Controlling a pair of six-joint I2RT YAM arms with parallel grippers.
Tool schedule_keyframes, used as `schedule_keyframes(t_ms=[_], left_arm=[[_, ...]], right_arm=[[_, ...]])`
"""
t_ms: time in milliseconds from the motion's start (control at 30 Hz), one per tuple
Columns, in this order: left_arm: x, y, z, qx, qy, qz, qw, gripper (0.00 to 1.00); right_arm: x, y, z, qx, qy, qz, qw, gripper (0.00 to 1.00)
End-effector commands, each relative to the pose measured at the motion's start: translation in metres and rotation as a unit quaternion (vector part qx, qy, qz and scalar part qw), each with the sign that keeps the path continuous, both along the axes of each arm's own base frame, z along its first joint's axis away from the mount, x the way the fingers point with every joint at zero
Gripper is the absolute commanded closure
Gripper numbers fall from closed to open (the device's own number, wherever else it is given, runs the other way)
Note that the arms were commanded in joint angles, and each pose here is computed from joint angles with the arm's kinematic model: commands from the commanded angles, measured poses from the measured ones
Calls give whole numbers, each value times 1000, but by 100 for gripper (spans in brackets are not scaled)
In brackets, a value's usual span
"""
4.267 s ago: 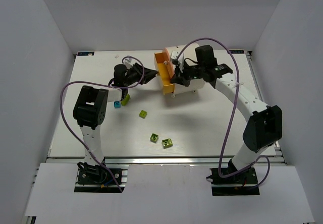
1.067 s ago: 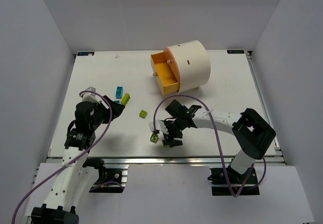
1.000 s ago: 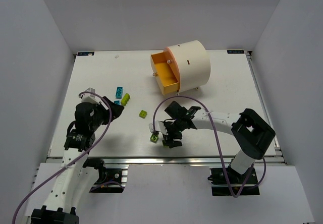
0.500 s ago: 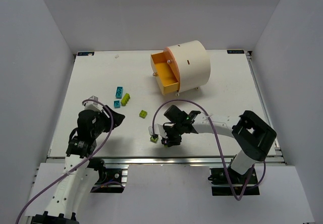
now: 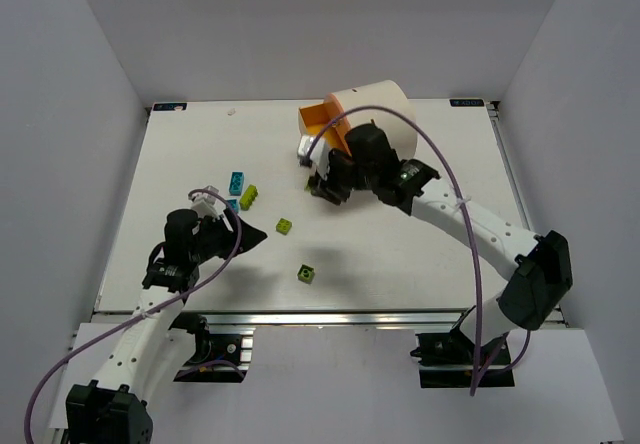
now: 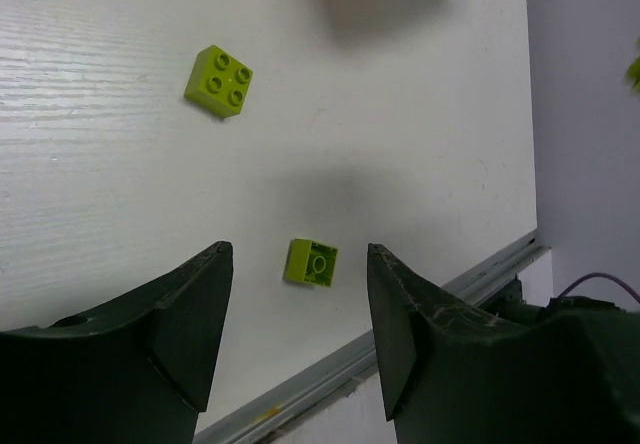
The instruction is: Sort the legos into containers by color
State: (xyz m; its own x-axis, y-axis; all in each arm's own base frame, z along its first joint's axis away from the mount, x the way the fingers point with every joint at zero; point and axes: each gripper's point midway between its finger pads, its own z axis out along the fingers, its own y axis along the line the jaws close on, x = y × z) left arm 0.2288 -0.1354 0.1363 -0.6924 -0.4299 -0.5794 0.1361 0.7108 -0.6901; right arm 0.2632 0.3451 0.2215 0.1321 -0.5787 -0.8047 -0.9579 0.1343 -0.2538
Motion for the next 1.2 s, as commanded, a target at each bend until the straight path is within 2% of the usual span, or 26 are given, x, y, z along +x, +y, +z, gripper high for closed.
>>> schedule_keyframes(t_ms=[0, 67, 200, 333, 500, 633, 800, 1033, 1167], left_arm=[[0, -13, 17, -8, -41, -49, 998, 34], [0, -16, 16, -8, -38, -57, 998, 33], [-1, -23, 14, -9, -39, -71, 997, 32], [1, -31, 15, -10, -40, -82, 996, 32], [7, -45, 15, -4, -37, -102, 994, 31], [6, -61, 13, 15, -34, -132, 991, 27], [5, -77, -1, 54, -1, -162, 985, 27], [-12, -91, -32, 119, 65, -194, 972, 24], [-19, -98, -44, 142, 107, -193, 965, 23]], right_arm=[[50, 1, 30, 46, 16, -117, 992, 100], [82, -4, 45, 61, 11, -175, 983, 100], [126, -14, 52, 58, 16, -239, 969, 100], [150, -21, 49, 44, 23, -272, 961, 100], [160, -24, 30, 19, 38, -283, 958, 100], [161, -26, 21, 11, 52, -278, 959, 75], [158, -22, 20, 12, 63, -269, 961, 55], [154, -20, 30, 25, 67, -257, 964, 42], [154, -24, 42, 39, 66, -255, 964, 41]])
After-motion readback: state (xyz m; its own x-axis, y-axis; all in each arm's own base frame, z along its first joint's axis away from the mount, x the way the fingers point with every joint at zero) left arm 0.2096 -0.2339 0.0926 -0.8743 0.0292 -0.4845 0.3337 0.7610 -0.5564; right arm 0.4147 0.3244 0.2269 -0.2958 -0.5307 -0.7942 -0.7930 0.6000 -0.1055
